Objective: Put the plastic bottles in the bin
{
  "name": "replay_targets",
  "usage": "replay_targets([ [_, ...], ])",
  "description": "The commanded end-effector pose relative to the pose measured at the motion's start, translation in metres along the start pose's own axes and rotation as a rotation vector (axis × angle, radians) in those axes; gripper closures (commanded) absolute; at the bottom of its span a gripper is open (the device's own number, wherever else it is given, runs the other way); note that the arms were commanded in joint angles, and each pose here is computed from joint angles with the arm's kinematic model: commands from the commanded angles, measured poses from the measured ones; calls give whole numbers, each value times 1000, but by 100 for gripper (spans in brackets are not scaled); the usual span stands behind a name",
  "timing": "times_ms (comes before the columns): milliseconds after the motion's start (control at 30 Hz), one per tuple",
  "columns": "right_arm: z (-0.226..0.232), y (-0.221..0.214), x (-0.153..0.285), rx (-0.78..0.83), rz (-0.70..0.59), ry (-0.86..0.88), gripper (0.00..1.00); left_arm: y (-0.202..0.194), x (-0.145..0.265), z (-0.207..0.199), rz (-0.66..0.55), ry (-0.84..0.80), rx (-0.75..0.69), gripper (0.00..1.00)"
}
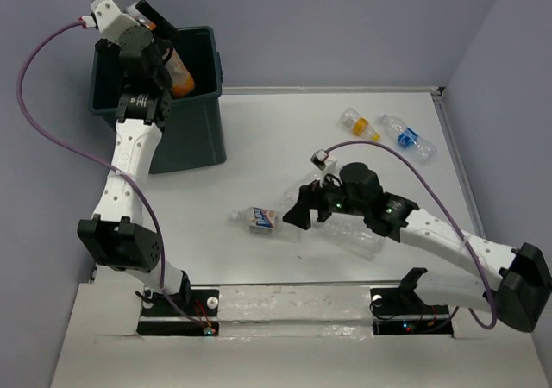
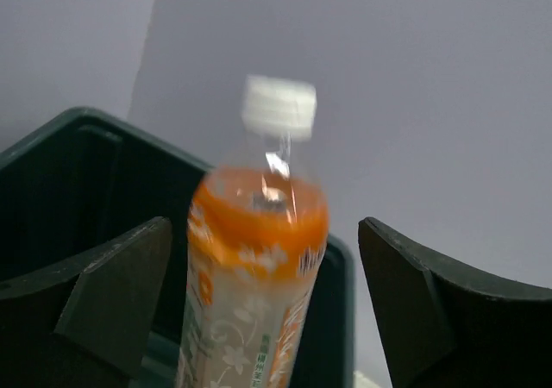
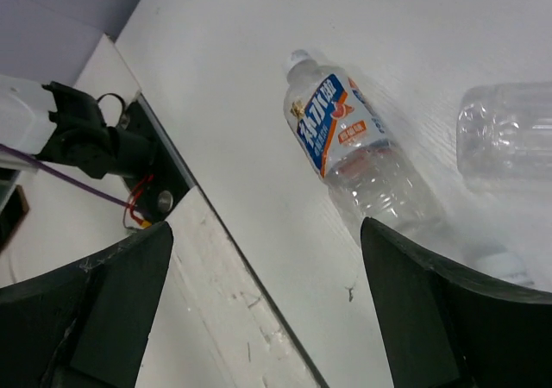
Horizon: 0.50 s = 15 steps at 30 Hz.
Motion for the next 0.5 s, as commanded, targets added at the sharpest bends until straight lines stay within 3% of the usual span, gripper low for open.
replay_targets([
  [0, -8, 17, -34, 217, -19, -180, 4, 21, 12, 5, -3, -60, 40, 1],
  [233, 1, 14, -89, 596, 132, -254, 0, 29, 72, 8, 30, -243, 132, 1],
  [367, -18, -2, -121, 733, 275, -325, 0, 1, 120, 13, 126, -401, 154, 1],
  [400, -21, -2, -125, 753, 288, -329, 0, 14, 143, 16, 104, -467, 165, 1],
  [467, -21, -3, -133, 803, 309, -319, 0, -11, 164, 23, 161, -532, 134, 1],
])
Point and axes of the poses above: each gripper's point midway between its finger pads, its own x axis back along the fingers, its own z axis along the line the jaws close on, y = z × x, the point moved 5 cm from there along x, back along the fingers, and after that the axes turned 14 degrees about -x, right-handed, at the moved point
